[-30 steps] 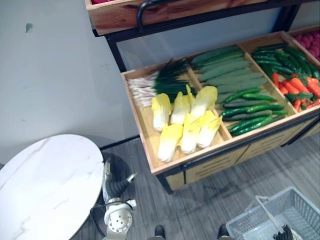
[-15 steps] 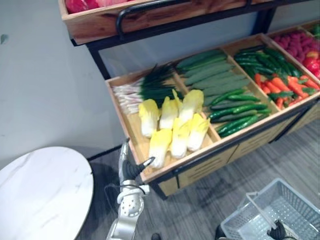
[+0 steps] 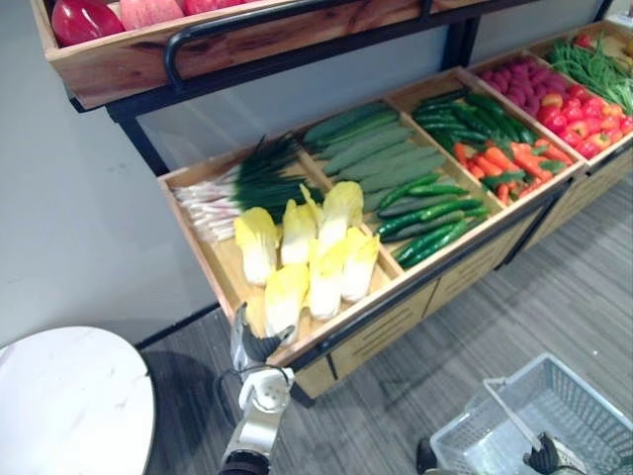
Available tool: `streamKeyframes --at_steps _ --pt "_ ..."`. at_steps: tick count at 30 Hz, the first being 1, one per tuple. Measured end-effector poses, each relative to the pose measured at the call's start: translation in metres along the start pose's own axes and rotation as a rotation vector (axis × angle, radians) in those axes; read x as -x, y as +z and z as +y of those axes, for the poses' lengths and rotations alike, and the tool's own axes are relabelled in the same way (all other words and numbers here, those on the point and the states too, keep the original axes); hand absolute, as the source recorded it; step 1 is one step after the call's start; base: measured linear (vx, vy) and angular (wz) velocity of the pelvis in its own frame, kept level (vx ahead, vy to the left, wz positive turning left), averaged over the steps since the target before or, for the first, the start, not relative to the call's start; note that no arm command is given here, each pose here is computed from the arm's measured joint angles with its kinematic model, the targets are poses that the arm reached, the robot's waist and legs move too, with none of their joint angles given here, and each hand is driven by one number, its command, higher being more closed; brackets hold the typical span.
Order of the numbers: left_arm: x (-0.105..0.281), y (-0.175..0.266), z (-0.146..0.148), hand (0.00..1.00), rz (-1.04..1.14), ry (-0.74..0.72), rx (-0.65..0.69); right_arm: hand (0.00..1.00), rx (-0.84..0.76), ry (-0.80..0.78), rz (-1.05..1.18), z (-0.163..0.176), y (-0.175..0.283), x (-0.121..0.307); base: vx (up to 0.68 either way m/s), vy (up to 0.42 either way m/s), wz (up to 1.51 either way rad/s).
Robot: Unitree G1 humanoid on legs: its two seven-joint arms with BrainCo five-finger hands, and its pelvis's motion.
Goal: Pick vegetable in the basket
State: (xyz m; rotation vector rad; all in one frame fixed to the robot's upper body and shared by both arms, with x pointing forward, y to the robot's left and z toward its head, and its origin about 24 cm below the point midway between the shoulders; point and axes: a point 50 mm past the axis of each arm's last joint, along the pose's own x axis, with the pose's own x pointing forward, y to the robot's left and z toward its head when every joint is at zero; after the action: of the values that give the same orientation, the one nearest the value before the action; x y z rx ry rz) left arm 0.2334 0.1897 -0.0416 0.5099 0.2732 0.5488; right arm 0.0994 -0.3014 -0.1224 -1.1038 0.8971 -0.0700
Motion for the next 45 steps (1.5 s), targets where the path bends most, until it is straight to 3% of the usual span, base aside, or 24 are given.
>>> streamKeyframes --at_steps 11,27,45 --pt "-0.003 -0.006 -0.005 0.00 0.038 0.027 -0.036 1.00 0.045 -0.016 -0.043 0.003 0.007 0.001 -0.01 -0.004 -0.01" --pt "-0.016 0.035 -0.012 0.00 -0.106 0.089 -0.011 1.00 0.045 -0.045 -0.085 0.005 0.020 -0.001 0.00 -0.003 -0.04" --pt "-0.012 0.011 -0.017 0.00 -0.012 0.055 -0.085 1.00 0.036 -0.055 -0.096 0.010 0.025 0.001 -0.01 -0.003 0.00"
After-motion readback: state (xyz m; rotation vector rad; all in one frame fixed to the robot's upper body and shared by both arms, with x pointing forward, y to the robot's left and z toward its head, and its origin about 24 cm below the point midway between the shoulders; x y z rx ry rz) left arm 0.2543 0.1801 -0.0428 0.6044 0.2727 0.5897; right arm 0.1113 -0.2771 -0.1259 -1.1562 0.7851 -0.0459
